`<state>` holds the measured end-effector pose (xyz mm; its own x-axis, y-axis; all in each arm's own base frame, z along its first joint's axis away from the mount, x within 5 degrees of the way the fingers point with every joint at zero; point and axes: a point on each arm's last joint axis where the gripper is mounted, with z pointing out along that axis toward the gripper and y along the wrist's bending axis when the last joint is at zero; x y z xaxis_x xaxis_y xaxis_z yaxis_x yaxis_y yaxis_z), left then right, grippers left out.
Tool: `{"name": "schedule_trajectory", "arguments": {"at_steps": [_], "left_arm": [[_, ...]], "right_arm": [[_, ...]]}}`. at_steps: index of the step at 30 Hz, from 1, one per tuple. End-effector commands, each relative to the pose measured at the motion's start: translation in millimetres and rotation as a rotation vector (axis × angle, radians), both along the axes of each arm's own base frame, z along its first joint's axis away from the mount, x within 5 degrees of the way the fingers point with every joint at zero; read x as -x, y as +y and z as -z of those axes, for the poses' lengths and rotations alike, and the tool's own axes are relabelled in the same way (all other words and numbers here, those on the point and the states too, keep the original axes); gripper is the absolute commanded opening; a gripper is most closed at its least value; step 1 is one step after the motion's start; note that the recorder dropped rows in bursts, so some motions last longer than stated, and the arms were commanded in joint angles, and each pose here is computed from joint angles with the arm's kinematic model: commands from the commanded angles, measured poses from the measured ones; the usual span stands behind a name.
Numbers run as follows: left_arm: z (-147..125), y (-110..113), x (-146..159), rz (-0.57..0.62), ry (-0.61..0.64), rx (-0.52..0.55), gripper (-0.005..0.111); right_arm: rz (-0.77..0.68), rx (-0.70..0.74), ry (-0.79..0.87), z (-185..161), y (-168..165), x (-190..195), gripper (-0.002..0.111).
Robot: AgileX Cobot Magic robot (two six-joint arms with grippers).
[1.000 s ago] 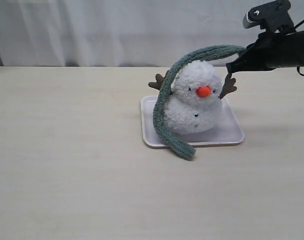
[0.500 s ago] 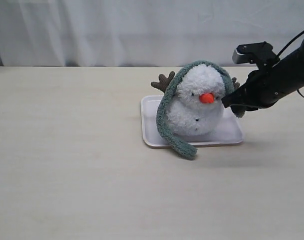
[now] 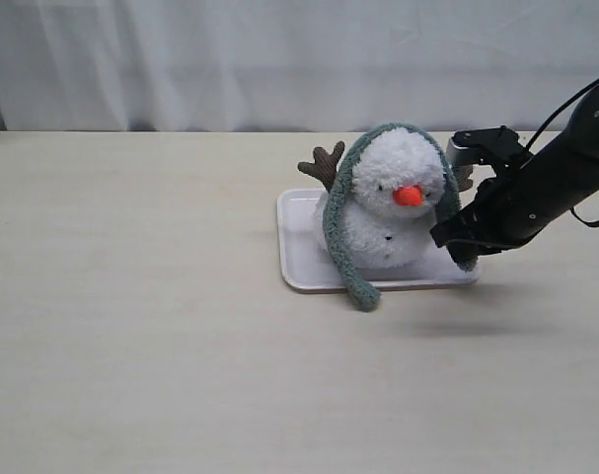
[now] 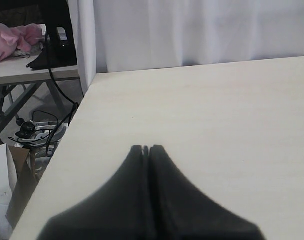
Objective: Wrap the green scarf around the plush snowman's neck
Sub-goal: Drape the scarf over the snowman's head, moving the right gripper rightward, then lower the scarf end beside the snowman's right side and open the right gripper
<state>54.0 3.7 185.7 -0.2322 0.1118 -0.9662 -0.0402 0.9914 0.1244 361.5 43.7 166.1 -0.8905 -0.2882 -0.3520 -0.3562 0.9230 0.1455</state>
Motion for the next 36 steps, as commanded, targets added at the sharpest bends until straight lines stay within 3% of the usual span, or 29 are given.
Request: {"name": "schedule_trajectory", "arguments": {"at_steps": [1,25,27,32,36], "left_arm": [[0.4,-0.3,-0.1,0.004,-0.006,0.002,0.0],[0.4,-0.3,-0.1,0.004,-0.006,0.002,0.0],[0.4,-0.3,-0.1,0.004,-0.006,0.002,0.0],[0.4,-0.3,-0.1,0.004,-0.006,0.002,0.0],[0.4,-0.3,-0.1,0.004,-0.006,0.002,0.0]], "right_arm": [[-0.002,0.006,0.015,4.9,-1.6,3.0,0.004],[-0.07,0.011,0.071,14.7,-0.8,15.0,0.006],[-0.072,0.005,0.074,14.6,-0.4,15.3,0.014],[-0.077,-0.002,0.095,14.8,0.3,17.2,0.046],[-0.093,-0.014,0.114,6.9,1.6,18.4,0.06]]}}
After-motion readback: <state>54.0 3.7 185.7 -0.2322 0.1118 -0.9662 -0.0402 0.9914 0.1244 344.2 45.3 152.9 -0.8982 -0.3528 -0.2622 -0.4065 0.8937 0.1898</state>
